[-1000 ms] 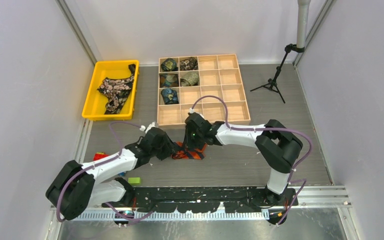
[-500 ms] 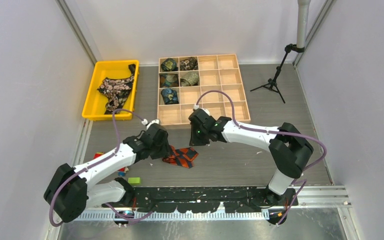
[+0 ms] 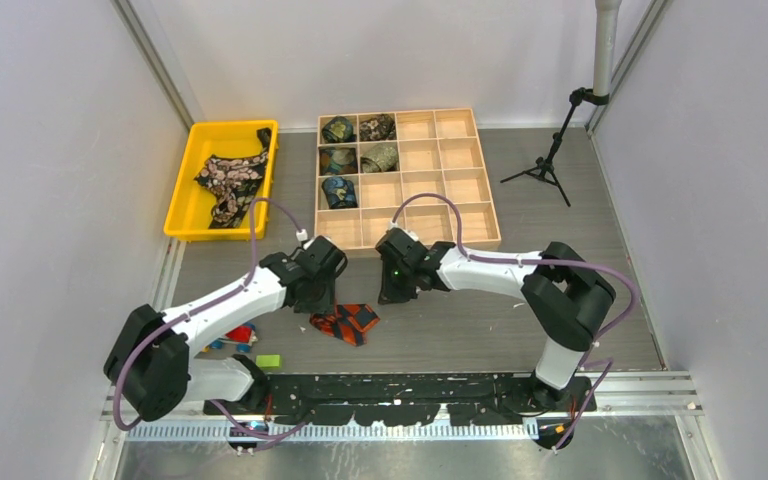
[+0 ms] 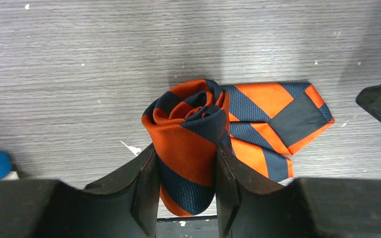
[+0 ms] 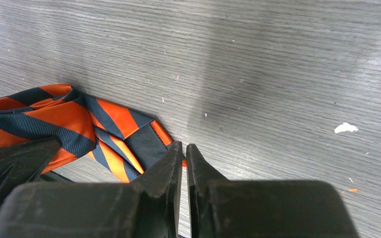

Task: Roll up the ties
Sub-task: Roll the tie at the center of the board.

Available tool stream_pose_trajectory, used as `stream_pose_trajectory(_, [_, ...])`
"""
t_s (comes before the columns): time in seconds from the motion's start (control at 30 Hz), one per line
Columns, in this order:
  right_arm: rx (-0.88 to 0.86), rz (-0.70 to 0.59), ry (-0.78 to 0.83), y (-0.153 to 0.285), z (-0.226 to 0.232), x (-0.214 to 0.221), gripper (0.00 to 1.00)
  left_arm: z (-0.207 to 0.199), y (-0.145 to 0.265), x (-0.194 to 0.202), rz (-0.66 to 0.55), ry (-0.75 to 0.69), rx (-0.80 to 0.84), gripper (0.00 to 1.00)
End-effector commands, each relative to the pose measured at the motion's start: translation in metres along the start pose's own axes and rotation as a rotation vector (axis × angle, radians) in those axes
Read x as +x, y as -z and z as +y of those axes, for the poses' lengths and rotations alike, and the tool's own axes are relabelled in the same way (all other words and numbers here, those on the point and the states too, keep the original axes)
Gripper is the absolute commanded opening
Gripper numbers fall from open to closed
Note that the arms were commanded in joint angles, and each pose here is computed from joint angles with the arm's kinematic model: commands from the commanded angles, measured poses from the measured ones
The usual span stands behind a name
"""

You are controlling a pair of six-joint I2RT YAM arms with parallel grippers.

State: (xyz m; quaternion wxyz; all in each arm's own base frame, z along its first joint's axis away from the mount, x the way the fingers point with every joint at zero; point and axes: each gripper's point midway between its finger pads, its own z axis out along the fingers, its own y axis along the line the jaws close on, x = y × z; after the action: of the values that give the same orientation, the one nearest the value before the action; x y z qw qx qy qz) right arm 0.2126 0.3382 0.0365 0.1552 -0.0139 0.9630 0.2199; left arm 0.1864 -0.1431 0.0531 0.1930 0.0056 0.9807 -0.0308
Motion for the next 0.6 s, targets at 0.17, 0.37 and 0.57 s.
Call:
stream_pose_trajectory(0.17, [0.061,-0.109,-0.02,0.018,-0.011,-0.017,0.13,0.012,0.008,0.004,0.008,-0.166,-0.161,0.27])
stream_pose_trajectory(0.37, [0.179,-0.213,-0.105,0.045,-0.045,-0.035,0.13,0.012,0.009,0.006,-0.005,-0.274,-0.285,0.26])
stream_pose_trajectory(0.57, [0.263,-0.326,-0.209,0.079,-0.081,-0.053,0.13,0.005,0.008,0.012,-0.017,-0.368,-0.369,0.26])
